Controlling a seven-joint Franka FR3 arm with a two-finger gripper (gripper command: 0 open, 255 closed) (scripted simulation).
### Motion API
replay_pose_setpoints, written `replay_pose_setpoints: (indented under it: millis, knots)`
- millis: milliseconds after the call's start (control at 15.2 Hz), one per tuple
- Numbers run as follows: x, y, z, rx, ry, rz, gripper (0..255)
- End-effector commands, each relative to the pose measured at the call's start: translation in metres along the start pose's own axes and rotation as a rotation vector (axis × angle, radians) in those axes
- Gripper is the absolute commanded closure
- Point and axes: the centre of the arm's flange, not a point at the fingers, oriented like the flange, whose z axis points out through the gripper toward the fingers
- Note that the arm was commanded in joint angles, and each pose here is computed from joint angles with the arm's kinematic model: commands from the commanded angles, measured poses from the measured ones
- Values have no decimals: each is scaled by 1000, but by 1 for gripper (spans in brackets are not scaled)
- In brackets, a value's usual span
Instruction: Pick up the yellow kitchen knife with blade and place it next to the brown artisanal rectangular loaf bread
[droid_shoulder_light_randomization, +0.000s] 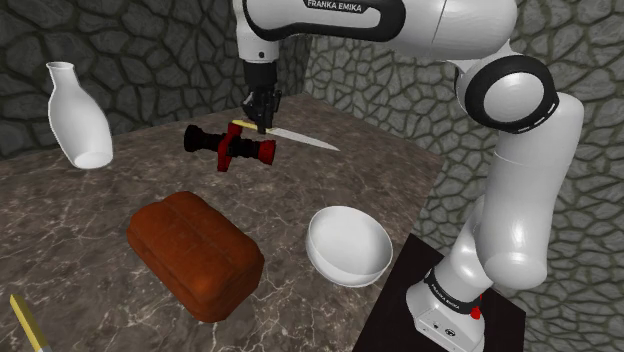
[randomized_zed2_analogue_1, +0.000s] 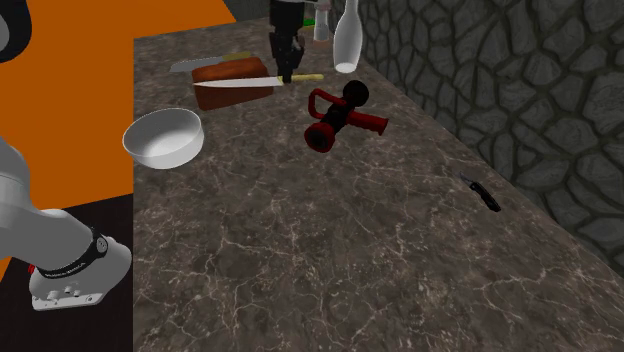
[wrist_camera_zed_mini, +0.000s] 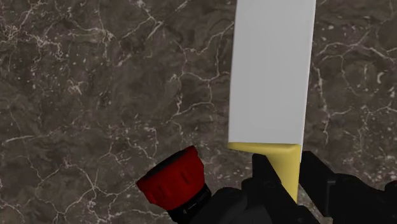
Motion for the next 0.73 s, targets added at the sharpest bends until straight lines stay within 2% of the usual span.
replay_pose_setpoints:
  millis: [0,660]
  knots:
    - [2,-8,11,0,0,1,255]
    - [11,-12,63,0,0,1,255]
